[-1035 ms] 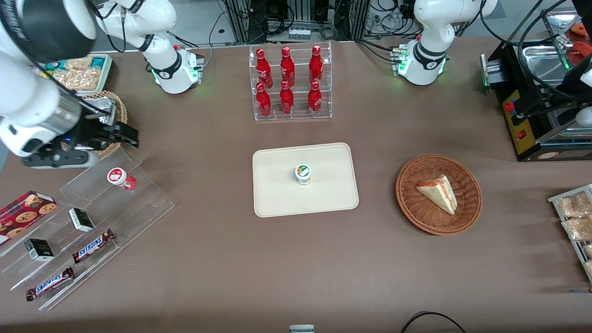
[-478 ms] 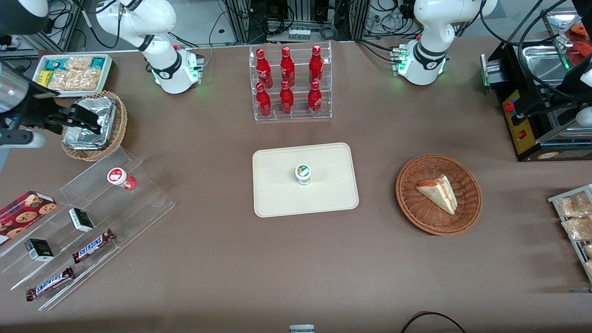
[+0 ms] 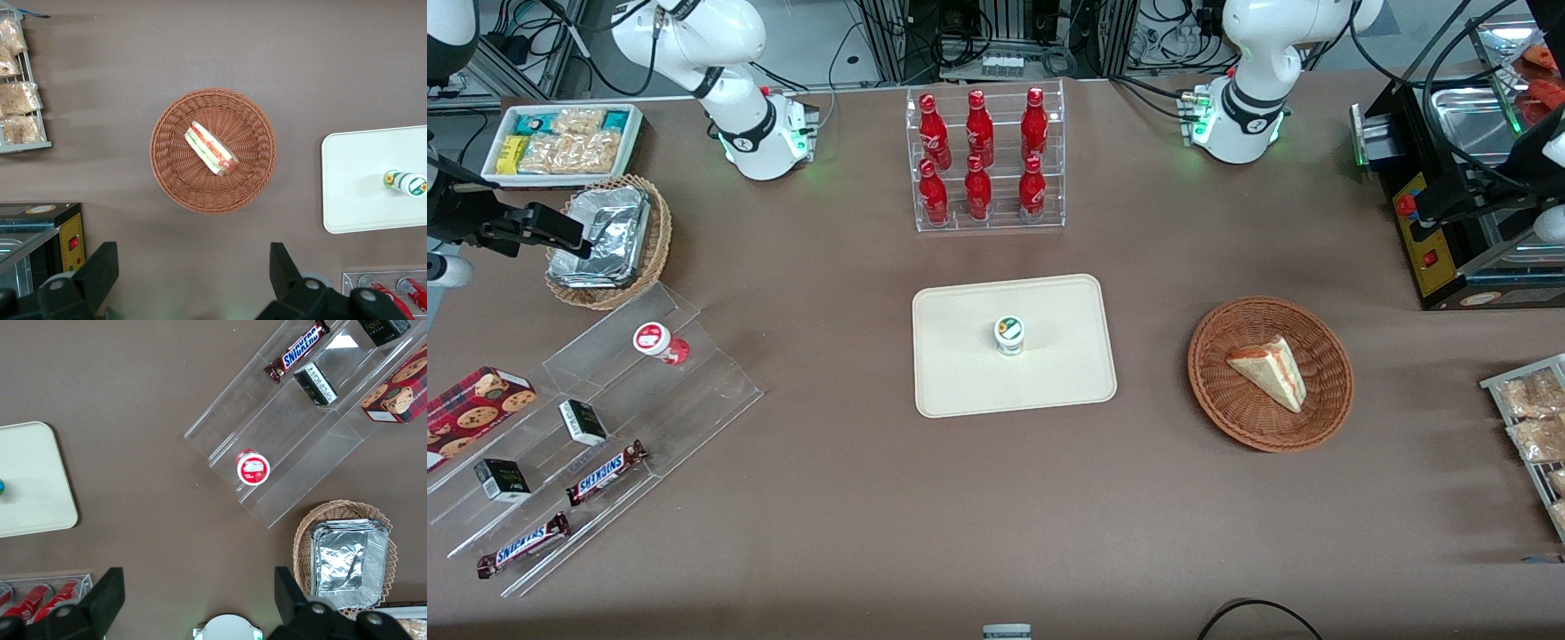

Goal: Place green gum on tray

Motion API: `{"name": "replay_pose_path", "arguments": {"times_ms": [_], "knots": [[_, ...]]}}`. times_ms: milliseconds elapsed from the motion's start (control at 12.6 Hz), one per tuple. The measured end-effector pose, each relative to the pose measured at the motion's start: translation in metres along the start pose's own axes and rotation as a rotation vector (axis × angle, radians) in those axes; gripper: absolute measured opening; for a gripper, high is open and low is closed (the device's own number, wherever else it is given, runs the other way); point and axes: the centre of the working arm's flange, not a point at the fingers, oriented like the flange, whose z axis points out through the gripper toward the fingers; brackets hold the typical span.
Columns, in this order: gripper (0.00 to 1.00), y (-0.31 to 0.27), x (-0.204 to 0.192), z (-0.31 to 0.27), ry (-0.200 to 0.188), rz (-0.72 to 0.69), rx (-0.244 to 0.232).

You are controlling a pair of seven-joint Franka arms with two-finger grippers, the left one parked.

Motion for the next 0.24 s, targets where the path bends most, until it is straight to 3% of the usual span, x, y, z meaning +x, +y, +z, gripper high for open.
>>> {"name": "replay_pose_path", "arguments": {"times_ms": [239], "knots": [[1.00, 0.0064, 0.0037, 0.0032, 0.001, 0.012, 0.002]]}}
